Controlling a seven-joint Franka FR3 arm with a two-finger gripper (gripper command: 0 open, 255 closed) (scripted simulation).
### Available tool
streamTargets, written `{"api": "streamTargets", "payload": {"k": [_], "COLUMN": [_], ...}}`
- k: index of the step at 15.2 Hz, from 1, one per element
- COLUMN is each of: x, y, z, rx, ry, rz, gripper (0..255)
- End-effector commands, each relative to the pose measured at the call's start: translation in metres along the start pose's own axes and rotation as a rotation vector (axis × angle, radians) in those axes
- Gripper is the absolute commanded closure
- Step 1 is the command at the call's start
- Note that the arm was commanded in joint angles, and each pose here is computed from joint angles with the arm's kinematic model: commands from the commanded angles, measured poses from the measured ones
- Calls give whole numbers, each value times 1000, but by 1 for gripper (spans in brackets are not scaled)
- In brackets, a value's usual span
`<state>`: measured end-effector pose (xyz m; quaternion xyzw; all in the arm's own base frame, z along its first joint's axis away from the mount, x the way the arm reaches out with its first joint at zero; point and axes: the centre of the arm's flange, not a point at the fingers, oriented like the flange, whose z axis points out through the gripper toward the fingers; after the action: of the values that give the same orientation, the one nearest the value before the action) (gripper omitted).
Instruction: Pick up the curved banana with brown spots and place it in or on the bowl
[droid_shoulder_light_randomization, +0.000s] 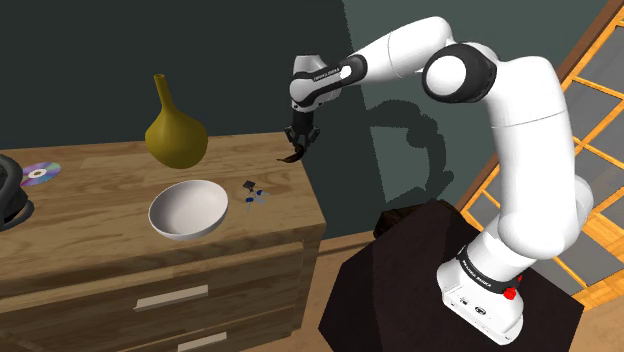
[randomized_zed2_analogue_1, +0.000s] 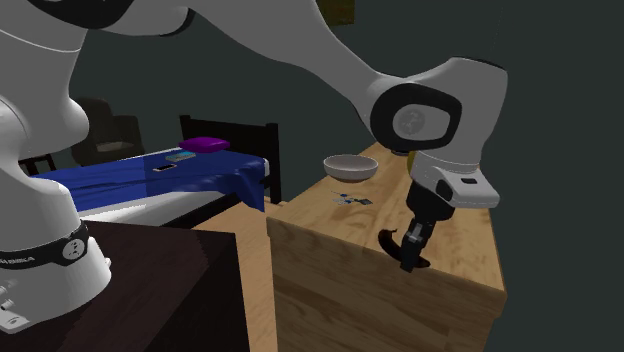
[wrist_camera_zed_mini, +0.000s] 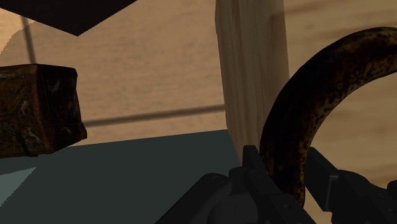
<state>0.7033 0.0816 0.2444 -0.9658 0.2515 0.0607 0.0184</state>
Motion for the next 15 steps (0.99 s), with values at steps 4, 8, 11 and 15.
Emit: {"api": "streamTargets", "payload": {"k": [4, 8, 11, 15], "x": [-2, -5, -7, -10], "y": [1, 1, 1, 1], "z": [-21, -42, -58, -79], "rx": [-2, -2, -2, -2], "ry": [-2, -2, -2, -2], "rz": [1, 1, 1, 1], "gripper": [255, 255, 255, 255]}}
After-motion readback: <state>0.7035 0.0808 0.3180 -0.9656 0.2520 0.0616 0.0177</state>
